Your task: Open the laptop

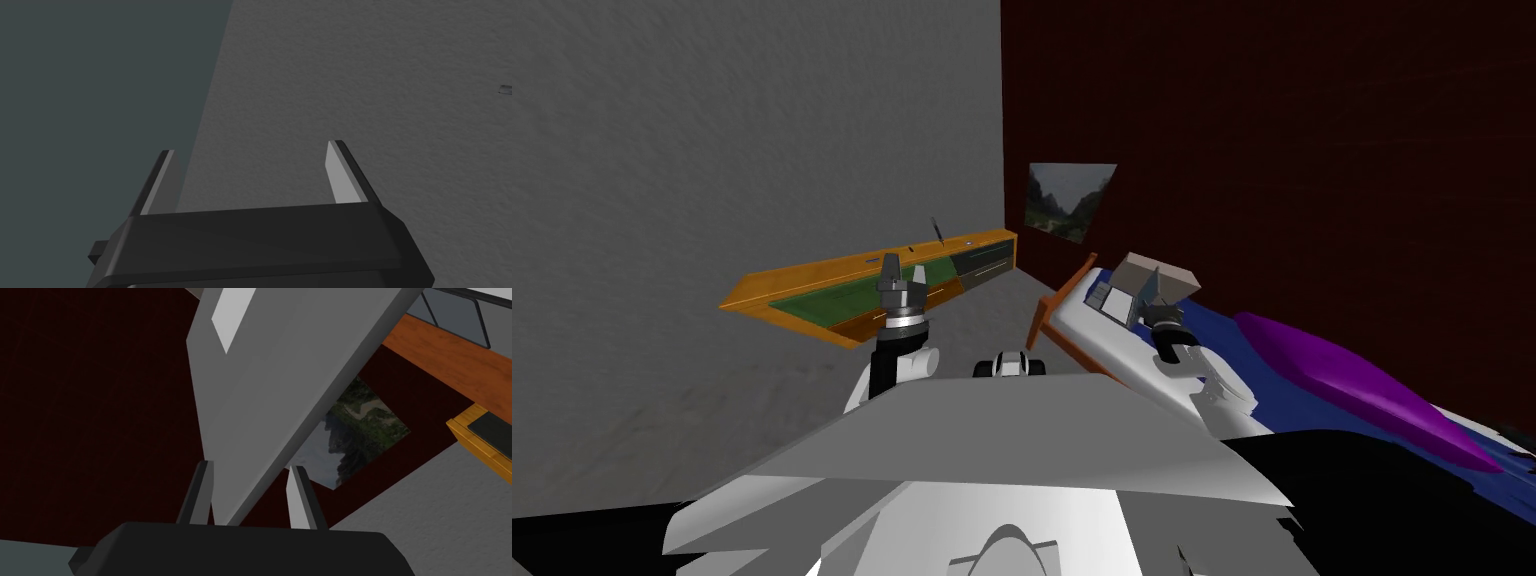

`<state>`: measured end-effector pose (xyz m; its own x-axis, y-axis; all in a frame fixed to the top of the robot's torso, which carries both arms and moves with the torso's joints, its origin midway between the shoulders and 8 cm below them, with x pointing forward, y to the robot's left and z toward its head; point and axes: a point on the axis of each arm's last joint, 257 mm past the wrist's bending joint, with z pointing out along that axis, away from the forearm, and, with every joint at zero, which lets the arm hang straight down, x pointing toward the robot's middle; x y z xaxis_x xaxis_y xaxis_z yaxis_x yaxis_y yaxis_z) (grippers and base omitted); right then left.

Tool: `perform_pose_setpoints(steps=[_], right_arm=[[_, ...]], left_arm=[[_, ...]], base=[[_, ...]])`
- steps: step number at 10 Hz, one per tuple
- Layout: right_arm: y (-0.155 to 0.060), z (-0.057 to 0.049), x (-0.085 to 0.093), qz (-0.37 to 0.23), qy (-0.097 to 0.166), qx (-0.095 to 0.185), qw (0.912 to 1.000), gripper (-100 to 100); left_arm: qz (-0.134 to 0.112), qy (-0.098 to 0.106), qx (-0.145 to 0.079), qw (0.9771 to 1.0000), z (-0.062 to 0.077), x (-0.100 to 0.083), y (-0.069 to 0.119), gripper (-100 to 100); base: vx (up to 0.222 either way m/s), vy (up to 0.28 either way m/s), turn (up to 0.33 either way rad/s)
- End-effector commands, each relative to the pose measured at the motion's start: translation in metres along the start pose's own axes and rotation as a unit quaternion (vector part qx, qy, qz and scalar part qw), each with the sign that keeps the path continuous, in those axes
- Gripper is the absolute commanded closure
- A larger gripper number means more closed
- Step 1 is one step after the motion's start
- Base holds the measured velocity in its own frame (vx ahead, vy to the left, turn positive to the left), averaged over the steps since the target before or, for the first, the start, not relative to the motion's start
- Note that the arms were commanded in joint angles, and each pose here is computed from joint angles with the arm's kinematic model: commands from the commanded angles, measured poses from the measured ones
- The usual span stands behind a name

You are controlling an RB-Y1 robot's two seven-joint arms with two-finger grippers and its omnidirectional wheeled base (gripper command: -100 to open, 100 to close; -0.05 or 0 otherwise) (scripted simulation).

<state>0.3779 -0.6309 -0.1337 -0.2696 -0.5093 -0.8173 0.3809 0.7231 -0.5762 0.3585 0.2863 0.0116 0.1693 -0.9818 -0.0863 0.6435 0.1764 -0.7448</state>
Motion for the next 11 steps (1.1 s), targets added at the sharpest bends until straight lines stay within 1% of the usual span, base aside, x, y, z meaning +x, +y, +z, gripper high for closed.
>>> perform_pose_setpoints(steps=[1,3,4,5,6,7,8,9,10,11], right_arm=[[-0.015,0.0,0.019,-0.021,0.031,0.018,0.9992,100],[-0.039,0.0,0.038,-0.057,0.062,0.037,0.9958,100],[-0.043,0.0,0.04,-0.057,0.068,0.044,0.9951,100],[-0.053,0.0,0.047,-0.075,0.08,0.05,0.9927,100],[-0.057,-0.001,0.05,-0.075,0.086,0.058,0.9918,100],[-0.069,-0.002,0.057,-0.094,0.099,0.066,0.9885,100],[-0.072,-0.003,0.058,-0.094,0.103,0.072,0.9876,100],[-0.086,-0.004,0.065,-0.113,0.118,0.084,0.9831,100],[-0.099,-0.005,0.071,-0.131,0.13,0.093,0.9783,100],[-0.104,-0.007,0.073,-0.132,0.136,0.102,0.9766,100]], left_arm=[[0.0,0.0,0.0,1.0,0.0,0.0,0.0,0],[0.0,0.0,0.0,1.0,0.0,0.0,0.0,0],[0.0,0.0,0.0,1.0,0.0,0.0,0.0,0],[0.0,0.0,0.0,1.0,0.0,0.0,0.0,0],[0.0,0.0,0.0,1.0,0.0,0.0,0.0,0],[0.0,0.0,0.0,1.0,0.0,0.0,0.0,0],[0.0,0.0,0.0,1.0,0.0,0.0,0.0,0],[0.0,0.0,0.0,1.0,0.0,0.0,0.0,0],[0.0,0.0,0.0,1.0,0.0,0.0,0.0,0],[0.0,0.0,0.0,1.0,0.0,0.0,0.0,0]], base=[[-0.073,0.0,0.209],[-0.101,0.011,0.316],[-0.093,0.022,0.263],[-0.08,0.025,0.302],[-0.063,0.021,0.204],[-0.07,0.022,0.297],[-0.061,0.014,0.157],[-0.07,0.026,0.281],[-0.104,0.049,0.466],[-0.084,0.039,0.229]])
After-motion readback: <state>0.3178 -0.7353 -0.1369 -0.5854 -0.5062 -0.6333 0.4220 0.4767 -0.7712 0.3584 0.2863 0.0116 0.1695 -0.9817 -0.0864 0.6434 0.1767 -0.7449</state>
